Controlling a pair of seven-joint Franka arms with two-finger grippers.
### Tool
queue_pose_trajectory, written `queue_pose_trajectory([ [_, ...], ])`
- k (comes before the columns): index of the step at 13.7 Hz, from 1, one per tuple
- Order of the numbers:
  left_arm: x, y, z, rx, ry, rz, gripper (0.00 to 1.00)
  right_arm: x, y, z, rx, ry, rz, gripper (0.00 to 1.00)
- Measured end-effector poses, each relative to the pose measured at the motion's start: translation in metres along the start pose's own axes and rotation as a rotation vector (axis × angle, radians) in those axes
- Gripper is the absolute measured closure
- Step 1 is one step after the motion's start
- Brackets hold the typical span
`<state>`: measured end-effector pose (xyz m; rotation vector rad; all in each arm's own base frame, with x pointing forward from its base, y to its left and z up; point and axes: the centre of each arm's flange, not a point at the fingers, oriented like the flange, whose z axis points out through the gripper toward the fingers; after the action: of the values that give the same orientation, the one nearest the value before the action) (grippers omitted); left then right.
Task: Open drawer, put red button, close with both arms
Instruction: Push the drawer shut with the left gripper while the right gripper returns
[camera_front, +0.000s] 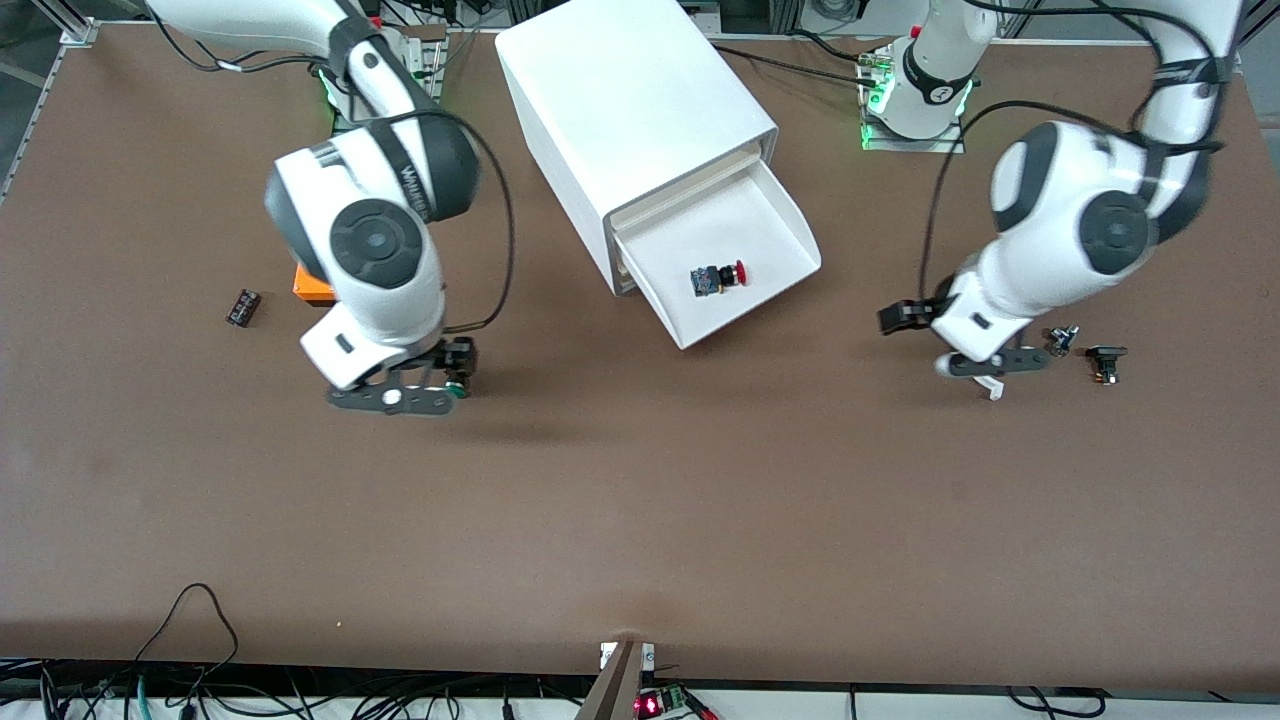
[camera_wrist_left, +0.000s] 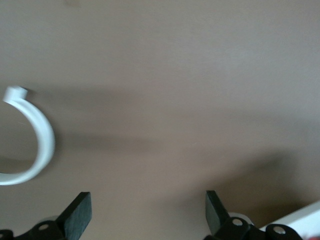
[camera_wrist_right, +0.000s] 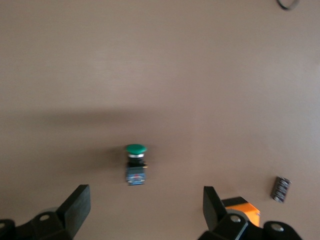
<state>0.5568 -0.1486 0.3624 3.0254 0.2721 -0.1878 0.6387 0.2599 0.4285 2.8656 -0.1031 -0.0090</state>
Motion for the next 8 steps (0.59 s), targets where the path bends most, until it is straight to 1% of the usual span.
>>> queue_pose_trajectory([
  [3,-0.026,0.035,0.043,-0.017,0.036,-0.086,0.0,0.023,0.084,0.001,0.023,-0.03,0.136,0.0],
  [4,-0.034,0.043,0.056,-0.02,0.039,-0.112,0.0,0.028,0.109,-0.002,0.023,-0.032,0.157,0.0],
  [6,-0.054,0.066,0.076,-0.019,0.025,-0.16,0.0,0.032,0.154,-0.011,0.033,-0.036,0.138,0.0],
  [8,-0.078,0.091,0.089,-0.012,0.0,-0.186,0.0,0.033,0.204,-0.024,0.071,-0.03,0.091,0.0],
])
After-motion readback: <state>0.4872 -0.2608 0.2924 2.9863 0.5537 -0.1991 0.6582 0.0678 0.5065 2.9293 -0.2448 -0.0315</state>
